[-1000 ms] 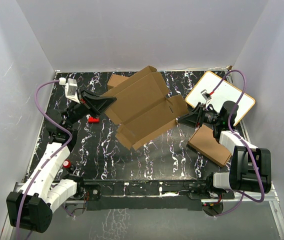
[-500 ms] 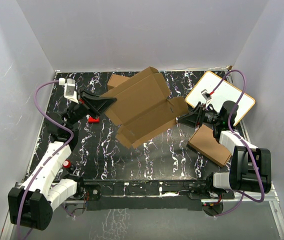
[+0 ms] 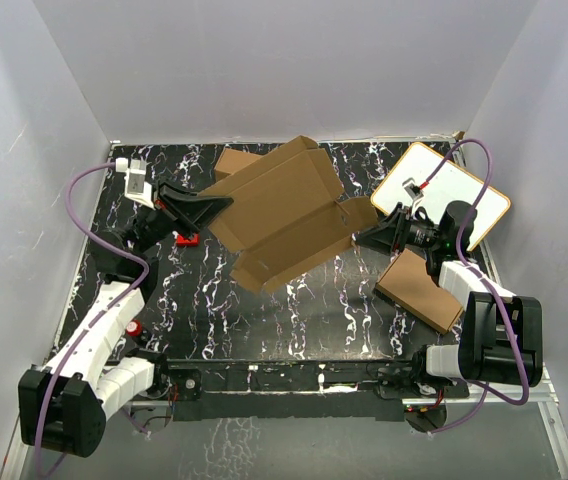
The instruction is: Fold the paper box
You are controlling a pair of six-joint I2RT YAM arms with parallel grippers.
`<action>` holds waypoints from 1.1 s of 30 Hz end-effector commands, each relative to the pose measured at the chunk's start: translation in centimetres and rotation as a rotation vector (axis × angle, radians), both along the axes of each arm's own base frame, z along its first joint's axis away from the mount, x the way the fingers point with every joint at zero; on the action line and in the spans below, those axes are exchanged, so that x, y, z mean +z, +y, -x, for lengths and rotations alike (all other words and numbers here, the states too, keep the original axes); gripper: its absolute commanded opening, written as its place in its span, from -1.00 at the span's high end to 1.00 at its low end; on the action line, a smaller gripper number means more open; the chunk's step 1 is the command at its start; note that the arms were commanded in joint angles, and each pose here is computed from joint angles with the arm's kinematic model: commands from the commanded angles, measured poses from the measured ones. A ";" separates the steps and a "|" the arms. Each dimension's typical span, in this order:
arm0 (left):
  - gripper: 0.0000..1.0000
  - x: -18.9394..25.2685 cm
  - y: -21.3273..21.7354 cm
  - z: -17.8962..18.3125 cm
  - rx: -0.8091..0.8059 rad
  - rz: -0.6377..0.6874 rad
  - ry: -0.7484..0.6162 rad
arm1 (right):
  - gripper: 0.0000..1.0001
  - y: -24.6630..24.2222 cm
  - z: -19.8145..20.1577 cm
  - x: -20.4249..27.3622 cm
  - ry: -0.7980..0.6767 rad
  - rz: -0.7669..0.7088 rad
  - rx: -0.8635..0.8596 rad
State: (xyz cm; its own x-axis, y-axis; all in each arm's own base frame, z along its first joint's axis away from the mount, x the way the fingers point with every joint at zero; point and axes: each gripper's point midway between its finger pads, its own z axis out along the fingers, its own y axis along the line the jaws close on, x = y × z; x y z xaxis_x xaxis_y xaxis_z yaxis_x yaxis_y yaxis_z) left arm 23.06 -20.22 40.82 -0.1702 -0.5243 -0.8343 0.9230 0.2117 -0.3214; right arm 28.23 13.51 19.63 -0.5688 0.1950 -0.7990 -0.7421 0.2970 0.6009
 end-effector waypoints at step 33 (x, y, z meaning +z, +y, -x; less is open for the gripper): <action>1.00 2.9 0.6 0.6 -0.012 0.111 -0.072 | 0.13 1.1 0.3 4.8 -0.197 0.014 0.083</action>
State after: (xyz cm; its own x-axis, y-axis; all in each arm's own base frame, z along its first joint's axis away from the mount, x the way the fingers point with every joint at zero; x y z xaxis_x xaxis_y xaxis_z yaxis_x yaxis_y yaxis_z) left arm 23.16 -20.24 41.50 -0.1975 -0.5676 -0.7992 0.9267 0.1577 -0.3410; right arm 28.23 14.46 22.66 -0.5181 0.1666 -0.8389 -0.8021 0.2459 0.5442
